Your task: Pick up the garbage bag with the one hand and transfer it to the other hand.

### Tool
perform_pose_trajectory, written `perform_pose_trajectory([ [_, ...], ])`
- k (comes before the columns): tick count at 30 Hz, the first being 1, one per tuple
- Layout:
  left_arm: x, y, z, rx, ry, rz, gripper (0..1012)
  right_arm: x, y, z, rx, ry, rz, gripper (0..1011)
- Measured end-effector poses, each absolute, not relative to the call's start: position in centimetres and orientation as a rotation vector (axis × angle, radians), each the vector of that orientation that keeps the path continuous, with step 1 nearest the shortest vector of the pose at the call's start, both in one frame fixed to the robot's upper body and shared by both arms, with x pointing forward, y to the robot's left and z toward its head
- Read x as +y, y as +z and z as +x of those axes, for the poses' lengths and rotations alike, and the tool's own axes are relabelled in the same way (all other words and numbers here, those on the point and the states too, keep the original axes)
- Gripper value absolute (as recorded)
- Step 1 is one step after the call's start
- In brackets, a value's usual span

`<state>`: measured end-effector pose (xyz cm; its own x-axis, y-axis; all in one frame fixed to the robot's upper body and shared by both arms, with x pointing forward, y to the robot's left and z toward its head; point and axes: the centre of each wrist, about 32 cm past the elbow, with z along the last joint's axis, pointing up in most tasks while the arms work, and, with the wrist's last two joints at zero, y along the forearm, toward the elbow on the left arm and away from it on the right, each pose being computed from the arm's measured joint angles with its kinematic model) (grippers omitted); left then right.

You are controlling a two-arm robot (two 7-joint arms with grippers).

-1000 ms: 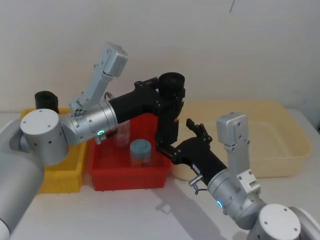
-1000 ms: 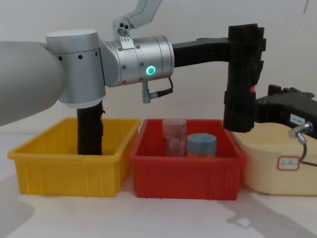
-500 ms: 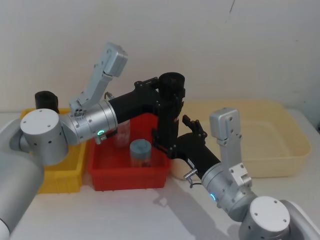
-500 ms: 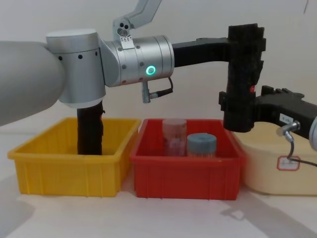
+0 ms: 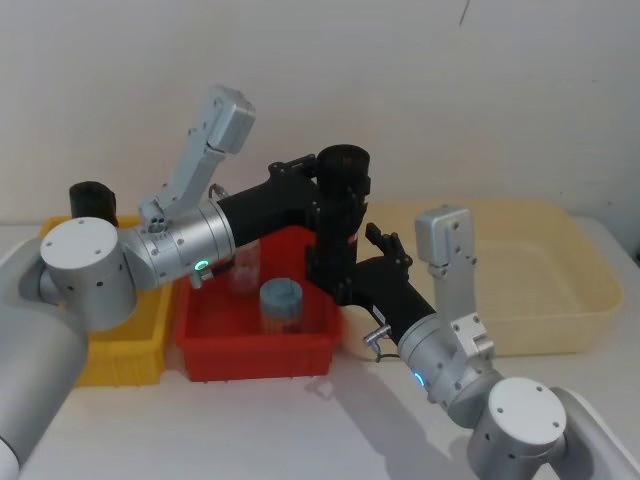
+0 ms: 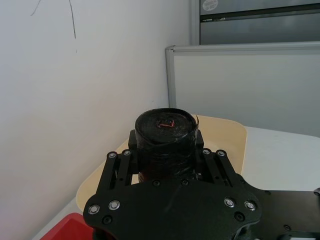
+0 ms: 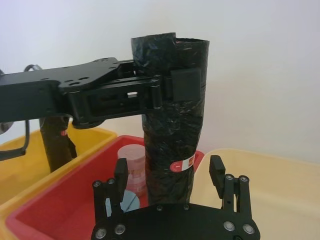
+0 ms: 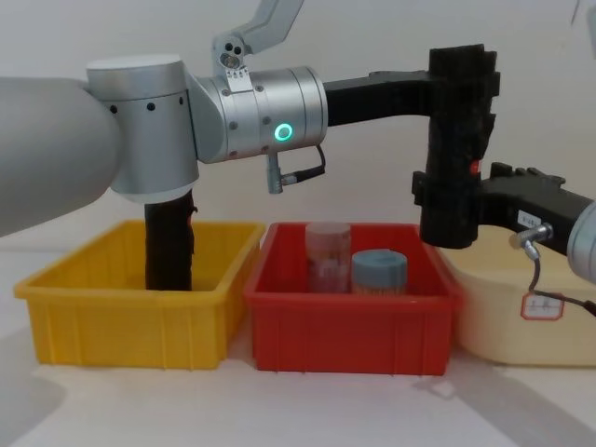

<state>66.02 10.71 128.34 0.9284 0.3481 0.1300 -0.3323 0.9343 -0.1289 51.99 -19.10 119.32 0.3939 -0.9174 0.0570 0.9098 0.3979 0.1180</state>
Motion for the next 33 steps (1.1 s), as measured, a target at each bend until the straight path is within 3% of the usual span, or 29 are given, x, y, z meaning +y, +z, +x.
perform_pose_trajectory([
  [22,10.7,128.3,66.0,-0.152,0.349,-0.105,557,-18.4,119.4,54.0,-0.077,-1.198,0.077,1000],
  [33,10.7,128.3,66.0,-0.152,0.349,-0.105,557,-18.2,119.8,54.4,-0.066,-1.212,0.059,752],
])
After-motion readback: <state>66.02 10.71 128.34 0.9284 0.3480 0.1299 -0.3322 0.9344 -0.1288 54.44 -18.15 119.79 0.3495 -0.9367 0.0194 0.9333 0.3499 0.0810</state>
